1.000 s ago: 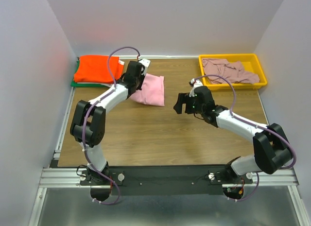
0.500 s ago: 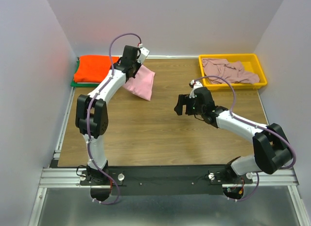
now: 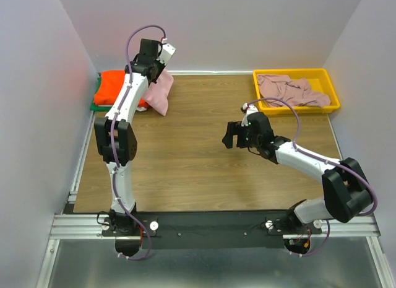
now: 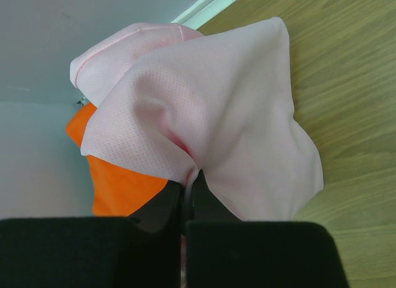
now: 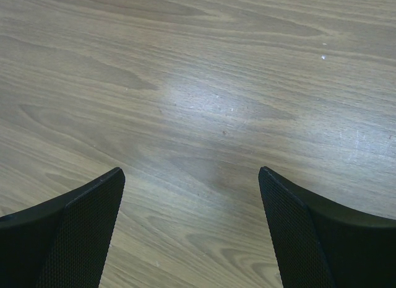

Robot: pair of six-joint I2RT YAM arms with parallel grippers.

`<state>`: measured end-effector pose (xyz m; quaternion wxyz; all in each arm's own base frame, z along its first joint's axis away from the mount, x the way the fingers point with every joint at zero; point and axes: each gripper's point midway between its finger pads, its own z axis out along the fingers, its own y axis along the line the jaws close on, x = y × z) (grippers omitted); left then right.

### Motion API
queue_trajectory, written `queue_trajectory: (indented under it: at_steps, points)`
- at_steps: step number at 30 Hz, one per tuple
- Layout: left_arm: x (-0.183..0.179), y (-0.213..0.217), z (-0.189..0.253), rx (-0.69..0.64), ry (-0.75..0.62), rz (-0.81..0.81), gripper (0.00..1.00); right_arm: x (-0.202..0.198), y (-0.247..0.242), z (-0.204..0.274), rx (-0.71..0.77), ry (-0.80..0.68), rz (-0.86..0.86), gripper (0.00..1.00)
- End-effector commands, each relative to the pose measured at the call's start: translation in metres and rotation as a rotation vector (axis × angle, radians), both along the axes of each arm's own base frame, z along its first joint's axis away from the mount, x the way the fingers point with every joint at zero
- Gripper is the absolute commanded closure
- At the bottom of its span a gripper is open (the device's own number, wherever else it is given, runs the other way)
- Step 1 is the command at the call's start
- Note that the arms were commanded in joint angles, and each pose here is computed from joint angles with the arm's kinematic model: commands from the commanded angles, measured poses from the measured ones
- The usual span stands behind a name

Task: Fold and stack the t-shirts
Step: Neatly place the folded tshirt to the corner

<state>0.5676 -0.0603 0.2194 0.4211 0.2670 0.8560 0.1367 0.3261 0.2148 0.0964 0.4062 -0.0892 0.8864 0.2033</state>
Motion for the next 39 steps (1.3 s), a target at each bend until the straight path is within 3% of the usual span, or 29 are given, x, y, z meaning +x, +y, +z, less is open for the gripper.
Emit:
queue_trajectory:
  at_steps: [1, 22, 39]
  points:
    - [-0.005, 0.004, 0.012, 0.001, 0.021, -0.035, 1.00, -0.006, -0.001, -0.004, -0.011, 0.010, 0.014, 0.05]
    - [-0.002, 0.041, 0.105, -0.009, -0.180, -0.005, 1.00, -0.010, 0.006, -0.021, -0.004, 0.066, 0.040, 0.05]
    - [0.007, 0.069, 0.104, -0.015, -0.205, 0.027, 1.00, -0.013, 0.011, -0.024, 0.008, 0.083, 0.060, 0.05]
